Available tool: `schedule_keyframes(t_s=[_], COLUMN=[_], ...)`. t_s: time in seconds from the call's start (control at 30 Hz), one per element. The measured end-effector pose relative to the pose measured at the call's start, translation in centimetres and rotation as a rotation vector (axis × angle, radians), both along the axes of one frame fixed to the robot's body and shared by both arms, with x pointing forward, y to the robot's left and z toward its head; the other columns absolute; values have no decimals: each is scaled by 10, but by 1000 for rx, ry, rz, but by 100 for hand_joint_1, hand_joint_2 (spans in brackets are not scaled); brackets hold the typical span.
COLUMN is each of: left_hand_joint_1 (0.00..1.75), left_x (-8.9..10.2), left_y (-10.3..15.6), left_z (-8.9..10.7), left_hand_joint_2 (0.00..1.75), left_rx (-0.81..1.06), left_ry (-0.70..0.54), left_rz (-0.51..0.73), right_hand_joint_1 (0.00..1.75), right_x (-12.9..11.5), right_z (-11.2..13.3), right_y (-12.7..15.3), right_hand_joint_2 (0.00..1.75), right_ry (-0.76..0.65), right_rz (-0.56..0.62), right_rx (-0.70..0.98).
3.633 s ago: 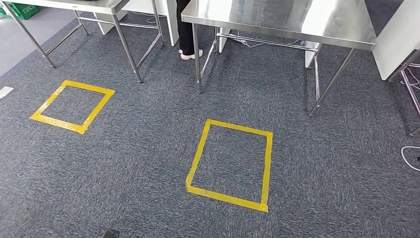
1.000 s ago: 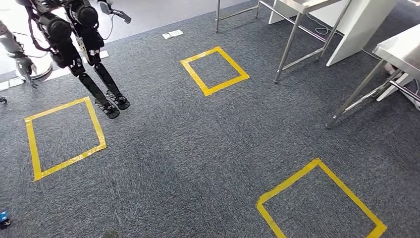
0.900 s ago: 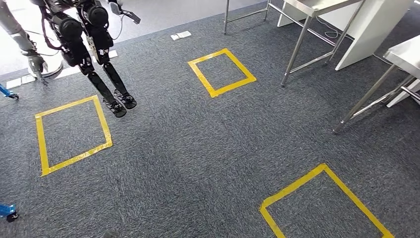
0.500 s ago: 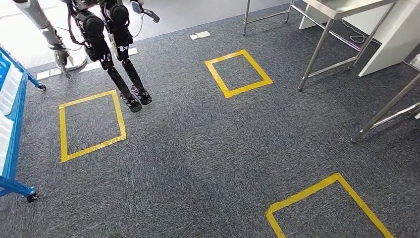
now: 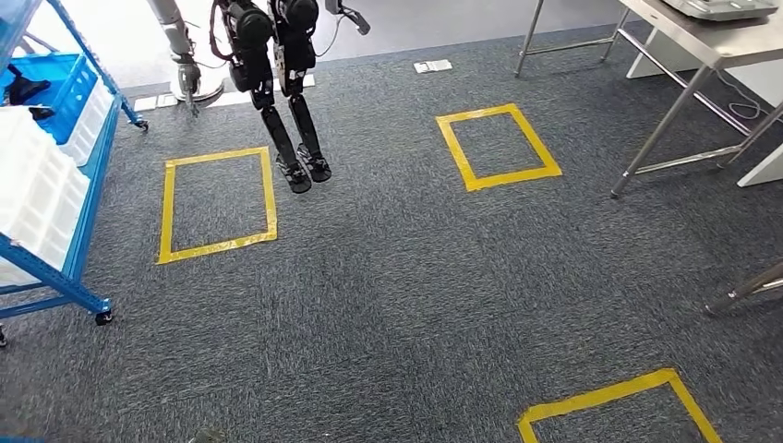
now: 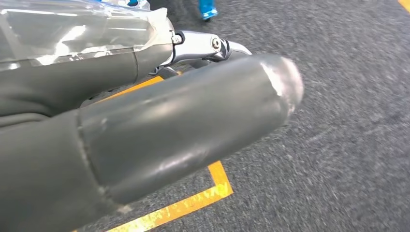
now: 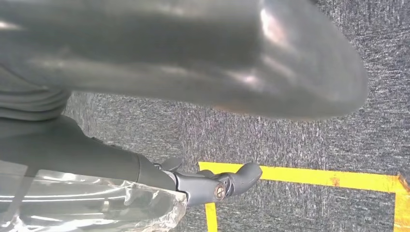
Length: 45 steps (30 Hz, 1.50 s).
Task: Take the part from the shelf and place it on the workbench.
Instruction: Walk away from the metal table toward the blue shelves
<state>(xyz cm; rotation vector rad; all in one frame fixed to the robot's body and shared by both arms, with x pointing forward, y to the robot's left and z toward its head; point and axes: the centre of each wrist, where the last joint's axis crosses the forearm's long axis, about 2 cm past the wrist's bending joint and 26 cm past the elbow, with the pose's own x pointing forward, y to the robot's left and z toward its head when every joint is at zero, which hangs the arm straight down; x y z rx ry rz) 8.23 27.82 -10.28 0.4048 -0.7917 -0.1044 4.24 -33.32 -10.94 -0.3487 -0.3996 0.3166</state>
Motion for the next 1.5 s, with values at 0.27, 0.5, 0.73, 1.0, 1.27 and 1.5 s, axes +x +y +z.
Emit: schedule_keyframes(t_s=[0.27, 0.5, 0.73, 1.0, 1.27, 1.5], left_hand_joint_1=[0, 0, 0, 0, 0, 0], left_x=[-3, -2, -1, -1, -3, -3], left_y=[1, 0, 1, -1, -1, -1], left_z=[-1, 0, 0, 0, -1, 0], left_hand_joint_2=[0, 0, 0, 0, 0, 0], left_rx=[2, 2, 3, 1, 1, 2], left_ry=[5, 4, 3, 3, 9, 8], left_rz=[-2, -10, -8, -5, -6, -10], right_hand_joint_1=[0, 0, 0, 0, 0, 0], right_x=[-1, -5, -2, -2, -2, -4], right_z=[0, 0, 0, 0, 0, 0], right_y=[-2, -3, -2, -2, -3, -4], right_hand_joint_2=[0, 0, 0, 0, 0, 0], right_ry=[-7, -3, -11, -6, -5, 0], right_rz=[-3, -7, -3, 0, -2, 1], right_rx=[2, 2, 5, 4, 4, 2])
